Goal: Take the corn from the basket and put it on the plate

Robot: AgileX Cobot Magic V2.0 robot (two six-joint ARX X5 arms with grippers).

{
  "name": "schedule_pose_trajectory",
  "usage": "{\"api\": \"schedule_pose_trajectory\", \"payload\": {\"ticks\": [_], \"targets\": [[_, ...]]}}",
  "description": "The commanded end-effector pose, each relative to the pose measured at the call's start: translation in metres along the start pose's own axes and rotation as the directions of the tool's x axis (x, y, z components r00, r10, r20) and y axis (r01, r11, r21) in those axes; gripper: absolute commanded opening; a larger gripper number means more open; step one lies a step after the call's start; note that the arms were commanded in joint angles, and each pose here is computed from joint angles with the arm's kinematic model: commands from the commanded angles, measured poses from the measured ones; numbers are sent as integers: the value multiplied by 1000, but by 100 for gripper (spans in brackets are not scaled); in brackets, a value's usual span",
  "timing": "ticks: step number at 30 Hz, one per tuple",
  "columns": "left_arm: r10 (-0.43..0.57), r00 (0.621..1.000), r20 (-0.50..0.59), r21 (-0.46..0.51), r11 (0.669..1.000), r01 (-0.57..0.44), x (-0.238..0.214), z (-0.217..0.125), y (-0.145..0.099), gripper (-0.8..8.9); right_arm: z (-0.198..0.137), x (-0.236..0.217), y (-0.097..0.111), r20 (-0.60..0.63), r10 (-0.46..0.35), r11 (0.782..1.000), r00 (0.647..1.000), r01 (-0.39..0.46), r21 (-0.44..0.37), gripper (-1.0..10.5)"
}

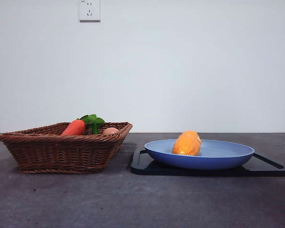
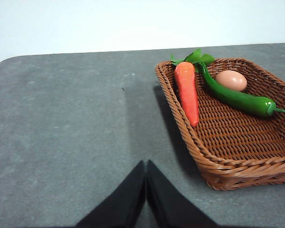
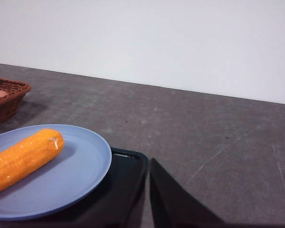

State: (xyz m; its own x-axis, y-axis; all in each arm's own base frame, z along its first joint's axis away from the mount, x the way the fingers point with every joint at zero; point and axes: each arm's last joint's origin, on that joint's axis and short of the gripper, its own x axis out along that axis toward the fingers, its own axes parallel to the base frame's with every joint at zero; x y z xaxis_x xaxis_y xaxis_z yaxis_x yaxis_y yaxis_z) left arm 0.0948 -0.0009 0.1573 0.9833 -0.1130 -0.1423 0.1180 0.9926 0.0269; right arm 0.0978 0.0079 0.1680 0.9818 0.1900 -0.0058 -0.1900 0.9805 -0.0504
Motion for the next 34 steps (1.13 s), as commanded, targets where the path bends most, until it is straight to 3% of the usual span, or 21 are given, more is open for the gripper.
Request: {"api": "schedule_pose_trajectory", "payload": {"ticks": [1, 13, 34], "targets": [[0, 1000, -31, -13, 1000, 0, 3, -10, 0, 4, -4, -1, 1, -9, 2, 1000, 1000, -1, 19, 2], [0, 1000, -28, -13, 1000, 0, 3, -9, 0, 4, -18, -2, 2, -153, 10, 999, 988, -4, 42, 2], [0, 1000, -28, -13, 1000, 0, 3, -9, 0, 4, -17, -2, 1, -144, 9, 999, 990, -3, 40, 2]]}}
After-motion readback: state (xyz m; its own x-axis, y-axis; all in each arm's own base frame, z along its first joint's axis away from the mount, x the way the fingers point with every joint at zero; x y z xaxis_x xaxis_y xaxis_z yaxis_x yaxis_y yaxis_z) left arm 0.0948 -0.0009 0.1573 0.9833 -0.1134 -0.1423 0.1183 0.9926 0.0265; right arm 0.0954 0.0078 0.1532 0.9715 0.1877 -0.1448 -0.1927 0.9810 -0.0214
